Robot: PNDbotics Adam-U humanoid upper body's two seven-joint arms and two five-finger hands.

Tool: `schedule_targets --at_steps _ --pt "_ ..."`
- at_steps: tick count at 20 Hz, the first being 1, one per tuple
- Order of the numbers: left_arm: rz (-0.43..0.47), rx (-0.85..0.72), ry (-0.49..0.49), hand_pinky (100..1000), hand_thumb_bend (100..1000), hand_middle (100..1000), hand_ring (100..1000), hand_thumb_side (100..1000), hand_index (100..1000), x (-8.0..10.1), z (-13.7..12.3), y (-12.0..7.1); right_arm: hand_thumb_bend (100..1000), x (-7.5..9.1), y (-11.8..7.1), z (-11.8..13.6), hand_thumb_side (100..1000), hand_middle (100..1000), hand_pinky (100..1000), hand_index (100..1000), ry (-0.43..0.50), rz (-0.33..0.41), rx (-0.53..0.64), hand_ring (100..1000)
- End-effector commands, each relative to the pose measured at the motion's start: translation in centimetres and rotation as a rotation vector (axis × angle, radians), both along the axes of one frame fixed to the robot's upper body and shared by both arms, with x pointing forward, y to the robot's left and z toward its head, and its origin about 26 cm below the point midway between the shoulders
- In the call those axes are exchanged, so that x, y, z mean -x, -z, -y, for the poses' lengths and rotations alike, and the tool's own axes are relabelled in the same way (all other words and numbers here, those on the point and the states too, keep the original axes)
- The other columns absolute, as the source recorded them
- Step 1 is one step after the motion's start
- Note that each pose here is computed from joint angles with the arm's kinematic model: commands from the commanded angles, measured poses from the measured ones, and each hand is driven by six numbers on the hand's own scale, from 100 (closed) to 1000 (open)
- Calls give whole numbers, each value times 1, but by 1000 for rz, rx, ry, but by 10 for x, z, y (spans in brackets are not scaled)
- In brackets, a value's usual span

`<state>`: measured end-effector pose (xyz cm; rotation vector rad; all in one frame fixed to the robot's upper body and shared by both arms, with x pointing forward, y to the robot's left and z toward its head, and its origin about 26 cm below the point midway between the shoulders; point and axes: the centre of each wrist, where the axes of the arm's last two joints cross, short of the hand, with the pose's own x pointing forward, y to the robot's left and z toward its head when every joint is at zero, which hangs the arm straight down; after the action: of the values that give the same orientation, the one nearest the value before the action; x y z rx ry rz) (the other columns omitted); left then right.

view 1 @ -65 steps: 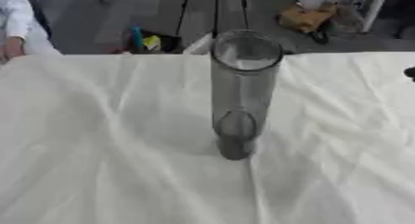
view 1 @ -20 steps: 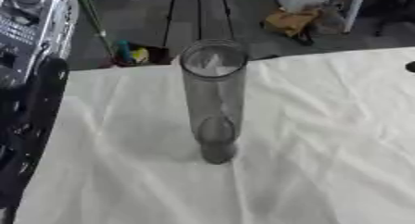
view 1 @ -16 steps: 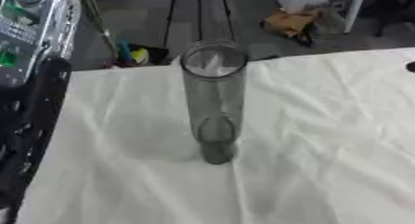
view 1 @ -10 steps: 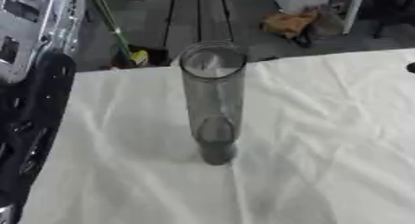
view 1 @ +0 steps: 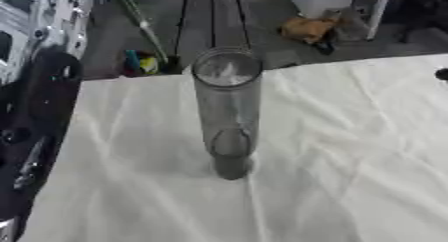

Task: Arrange flowers into the vase.

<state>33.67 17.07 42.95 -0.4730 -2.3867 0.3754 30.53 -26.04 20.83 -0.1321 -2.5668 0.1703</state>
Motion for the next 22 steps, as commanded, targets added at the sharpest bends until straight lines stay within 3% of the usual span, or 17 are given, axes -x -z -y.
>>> schedule_targets --at_steps 1,9,17,22 --pt "26 76 138 100 210 100 100 701 111 19 -5 -17 100 2 -9 -3 914 517 817 834 -19 29 6 679" --pt "101 58 205 100 212 100 100 682 111 29 -2 -23 100 2 -9 -4 909 516 819 835 -32 22 6 680" --pt "41 -30 50 100 187 100 100 682 110 15 -11 -12 100 3 -6 -2 899 515 822 835 -26 10 9 681" --pt "31 -49 10 100 189 100 100 671 110 13 -13 -8 100 3 -7 -3 906 515 822 835 -27 12 7 681"
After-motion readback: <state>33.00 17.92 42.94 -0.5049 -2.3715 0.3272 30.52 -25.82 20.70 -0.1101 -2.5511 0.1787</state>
